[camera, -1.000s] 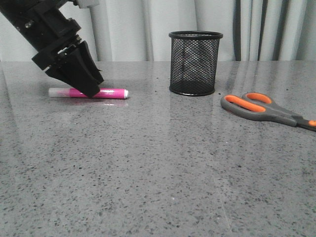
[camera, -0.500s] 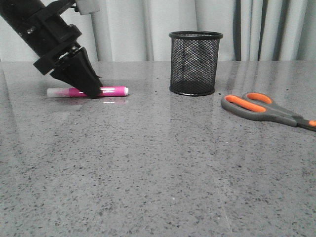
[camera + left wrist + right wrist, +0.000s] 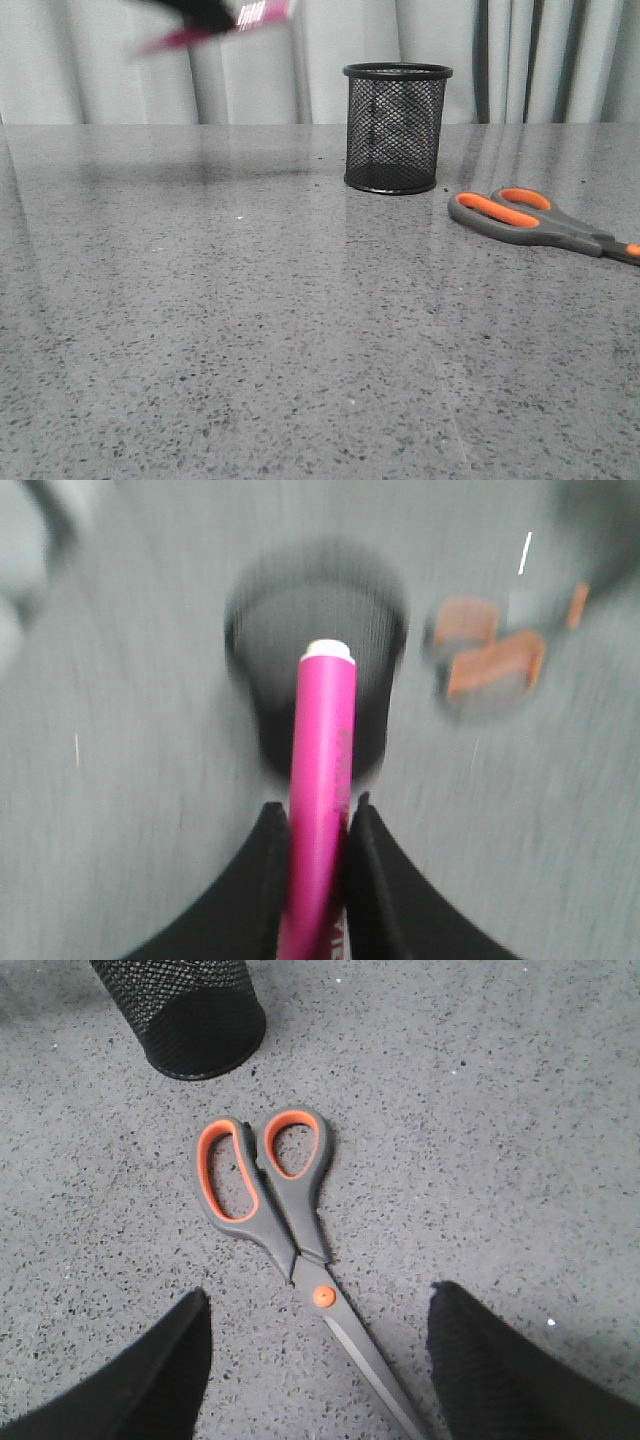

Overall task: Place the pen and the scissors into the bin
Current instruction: 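Lift the pink marker with the left gripper toward the mesh cup, then drop the pink marker into the mesh cup and withdraw left gripper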

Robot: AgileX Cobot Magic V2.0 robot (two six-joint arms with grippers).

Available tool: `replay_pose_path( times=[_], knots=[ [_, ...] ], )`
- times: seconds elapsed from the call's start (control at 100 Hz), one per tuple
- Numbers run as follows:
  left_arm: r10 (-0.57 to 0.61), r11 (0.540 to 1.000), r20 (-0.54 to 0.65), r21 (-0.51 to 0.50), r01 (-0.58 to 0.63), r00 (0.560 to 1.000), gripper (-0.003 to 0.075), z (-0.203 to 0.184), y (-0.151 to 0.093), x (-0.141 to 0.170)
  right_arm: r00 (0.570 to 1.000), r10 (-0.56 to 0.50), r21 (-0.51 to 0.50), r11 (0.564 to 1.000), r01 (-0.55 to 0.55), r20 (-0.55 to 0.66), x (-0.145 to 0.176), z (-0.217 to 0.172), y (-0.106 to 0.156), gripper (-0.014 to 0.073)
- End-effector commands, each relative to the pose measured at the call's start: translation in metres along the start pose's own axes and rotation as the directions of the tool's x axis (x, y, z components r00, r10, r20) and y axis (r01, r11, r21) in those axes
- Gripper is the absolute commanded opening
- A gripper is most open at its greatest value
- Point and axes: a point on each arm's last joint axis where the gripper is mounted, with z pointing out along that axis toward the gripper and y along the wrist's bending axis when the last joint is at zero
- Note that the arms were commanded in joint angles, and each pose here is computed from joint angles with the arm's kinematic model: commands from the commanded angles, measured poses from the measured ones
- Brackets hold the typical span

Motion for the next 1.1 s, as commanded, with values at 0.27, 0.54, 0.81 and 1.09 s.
replay_pose_path(
  times=[0.27,0.54,0.81,1.09],
  knots=[
    [-0.013,0.983,0.494,-0.153,0.102,0.87,-0.0019,0.038,-0.027,-0.102,0.996,-0.003,0.018,1.0,0.002,0.093,-0.016,-0.006,0.0,0.0421],
    [-0.093,0.959,0.452,-0.2,0.203,0.887,-0.0019,0.117,-0.026,-0.089,0.996,-0.003,0.018,1.0,0.002,0.093,-0.016,-0.006,0.0,0.0421],
    [-0.119,0.948,0.415,-0.223,0.227,0.902,-0.0019,0.141,-0.019,-0.072,0.996,-0.003,0.017,1.0,0.002,0.091,-0.016,-0.006,0.0,0.0421],
    [-0.122,0.95,0.405,-0.216,0.225,0.906,0.0022,0.144,-0.017,-0.067,0.996,-0.003,0.017,1.0,0.002,0.091,-0.016,-0.006,0.0,0.0421]
  ],
)
